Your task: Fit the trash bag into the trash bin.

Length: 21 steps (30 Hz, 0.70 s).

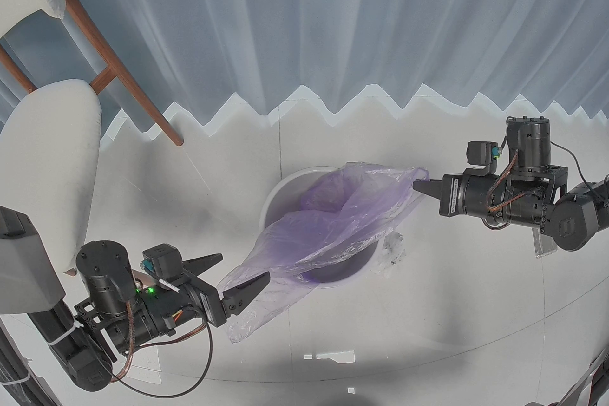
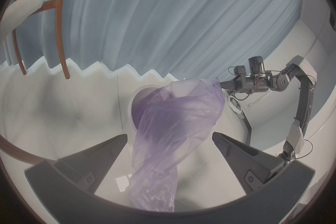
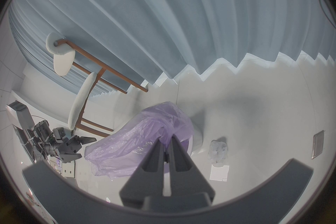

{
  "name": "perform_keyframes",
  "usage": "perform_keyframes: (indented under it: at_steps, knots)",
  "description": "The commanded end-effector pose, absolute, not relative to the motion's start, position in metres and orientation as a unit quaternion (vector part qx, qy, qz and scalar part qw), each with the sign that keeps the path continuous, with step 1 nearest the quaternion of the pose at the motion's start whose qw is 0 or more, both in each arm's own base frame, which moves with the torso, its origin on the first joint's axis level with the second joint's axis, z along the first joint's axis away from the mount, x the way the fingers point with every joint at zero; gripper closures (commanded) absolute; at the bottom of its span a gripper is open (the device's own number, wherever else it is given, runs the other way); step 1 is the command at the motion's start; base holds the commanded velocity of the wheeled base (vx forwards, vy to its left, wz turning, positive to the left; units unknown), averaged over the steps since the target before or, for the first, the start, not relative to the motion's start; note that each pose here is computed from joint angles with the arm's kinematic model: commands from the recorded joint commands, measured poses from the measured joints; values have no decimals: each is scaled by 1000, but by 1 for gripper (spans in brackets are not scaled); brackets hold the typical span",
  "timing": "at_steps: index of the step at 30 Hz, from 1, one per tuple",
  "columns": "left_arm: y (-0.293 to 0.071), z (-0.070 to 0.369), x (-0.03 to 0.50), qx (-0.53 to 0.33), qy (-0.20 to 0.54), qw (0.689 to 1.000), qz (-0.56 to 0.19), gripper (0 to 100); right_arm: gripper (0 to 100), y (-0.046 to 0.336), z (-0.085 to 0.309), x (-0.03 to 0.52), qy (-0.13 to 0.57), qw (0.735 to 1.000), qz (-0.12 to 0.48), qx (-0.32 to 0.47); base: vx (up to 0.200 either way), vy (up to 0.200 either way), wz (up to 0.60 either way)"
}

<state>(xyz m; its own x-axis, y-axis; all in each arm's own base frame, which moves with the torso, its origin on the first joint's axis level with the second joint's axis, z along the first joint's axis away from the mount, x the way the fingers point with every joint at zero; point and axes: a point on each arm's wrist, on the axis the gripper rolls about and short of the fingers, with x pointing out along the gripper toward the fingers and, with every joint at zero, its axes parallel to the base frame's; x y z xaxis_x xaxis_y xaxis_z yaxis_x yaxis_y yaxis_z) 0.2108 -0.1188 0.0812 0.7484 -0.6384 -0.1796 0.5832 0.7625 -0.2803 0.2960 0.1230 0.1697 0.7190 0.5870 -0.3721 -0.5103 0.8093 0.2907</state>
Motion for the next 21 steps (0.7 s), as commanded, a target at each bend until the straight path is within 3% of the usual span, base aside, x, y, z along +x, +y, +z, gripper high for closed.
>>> perform_keyframes:
  at_steps: [1, 16, 21]
  knots:
    - [-123, 77, 220, -112, 137, 929, -324, 0, 100, 123, 169, 296, 230, 923, 297, 84, 0, 0, 0]
    - [-118, 61, 230, -109, 161, 940, -280, 0, 100, 120, 170, 295, 228, 925, 293, 86, 0, 0, 0]
    - [-116, 65, 229, -145, 160, 944, -248, 0, 100, 110, 169, 295, 228, 929, 279, 87, 0, 0, 0]
